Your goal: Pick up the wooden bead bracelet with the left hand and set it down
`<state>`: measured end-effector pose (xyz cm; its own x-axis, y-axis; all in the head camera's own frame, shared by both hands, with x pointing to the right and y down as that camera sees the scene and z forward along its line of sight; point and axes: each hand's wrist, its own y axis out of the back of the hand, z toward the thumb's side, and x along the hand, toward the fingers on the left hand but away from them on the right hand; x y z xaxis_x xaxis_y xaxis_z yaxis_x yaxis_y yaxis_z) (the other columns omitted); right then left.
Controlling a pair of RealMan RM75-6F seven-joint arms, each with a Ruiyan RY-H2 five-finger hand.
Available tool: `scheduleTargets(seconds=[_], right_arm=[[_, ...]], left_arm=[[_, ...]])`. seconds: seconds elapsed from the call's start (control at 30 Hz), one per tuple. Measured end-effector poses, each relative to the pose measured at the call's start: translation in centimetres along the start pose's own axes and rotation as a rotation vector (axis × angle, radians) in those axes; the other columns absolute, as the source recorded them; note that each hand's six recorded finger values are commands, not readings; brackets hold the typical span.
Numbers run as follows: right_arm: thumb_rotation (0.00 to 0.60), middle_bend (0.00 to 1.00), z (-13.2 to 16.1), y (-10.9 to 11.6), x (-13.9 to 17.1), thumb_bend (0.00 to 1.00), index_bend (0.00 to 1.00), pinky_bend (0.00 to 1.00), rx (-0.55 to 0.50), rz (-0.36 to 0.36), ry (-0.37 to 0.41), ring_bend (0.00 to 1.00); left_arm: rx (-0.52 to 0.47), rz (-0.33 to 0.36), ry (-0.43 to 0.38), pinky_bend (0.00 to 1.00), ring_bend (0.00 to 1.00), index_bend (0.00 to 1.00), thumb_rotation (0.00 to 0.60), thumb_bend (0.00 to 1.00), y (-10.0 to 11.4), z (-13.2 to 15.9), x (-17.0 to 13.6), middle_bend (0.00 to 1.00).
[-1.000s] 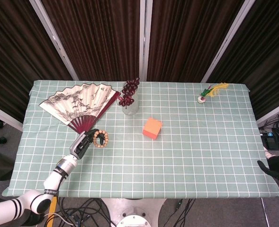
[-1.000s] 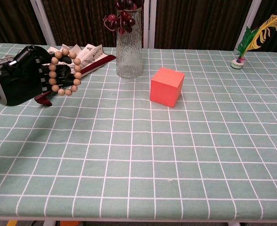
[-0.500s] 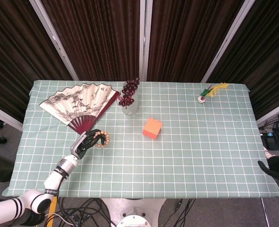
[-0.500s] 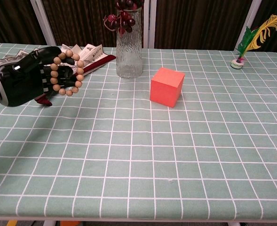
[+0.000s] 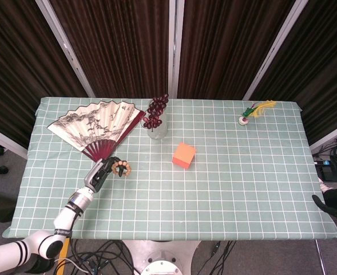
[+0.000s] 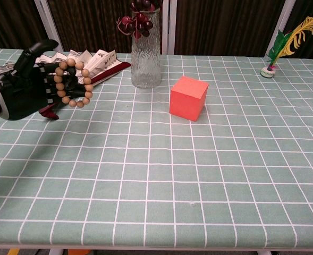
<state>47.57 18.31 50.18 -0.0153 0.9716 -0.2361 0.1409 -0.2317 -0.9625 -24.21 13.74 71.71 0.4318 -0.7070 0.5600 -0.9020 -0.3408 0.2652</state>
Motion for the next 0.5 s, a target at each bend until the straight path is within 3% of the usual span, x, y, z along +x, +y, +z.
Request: scheduleTargets(seconds=[0.2, 0.37, 0.5], right_arm=[[0.6, 0.11, -0.03, 0.08, 0.03, 0.07, 0.0, 0.0, -0.002, -0.004, -0.001, 0.0], [0.6, 0.11, -0.01, 0.04, -0.02, 0.07, 0.0, 0.0, -0.003, -0.003, -0.001, 0.0], [0.6, 0.11, 0.01, 0.06, -0.01, 0.07, 0.0, 0.0, -0.002, -0.004, -0.001, 0.0]], left_arm=[[-0.005, 0.014, 0.001, 0.16, 0.41, 0.62, 0.275, 0.42, 0.12, -0.12, 0.02, 0.71], [-0.005, 0.019, 0.003, 0.16, 0.41, 0.62, 0.284, 0.45, 0.13, -0.19, 0.03, 0.71], [-0.008, 0.023, 0.005, 0.16, 0.41, 0.62, 0.325, 0.45, 0.18, -0.24, 0.04, 0.71]])
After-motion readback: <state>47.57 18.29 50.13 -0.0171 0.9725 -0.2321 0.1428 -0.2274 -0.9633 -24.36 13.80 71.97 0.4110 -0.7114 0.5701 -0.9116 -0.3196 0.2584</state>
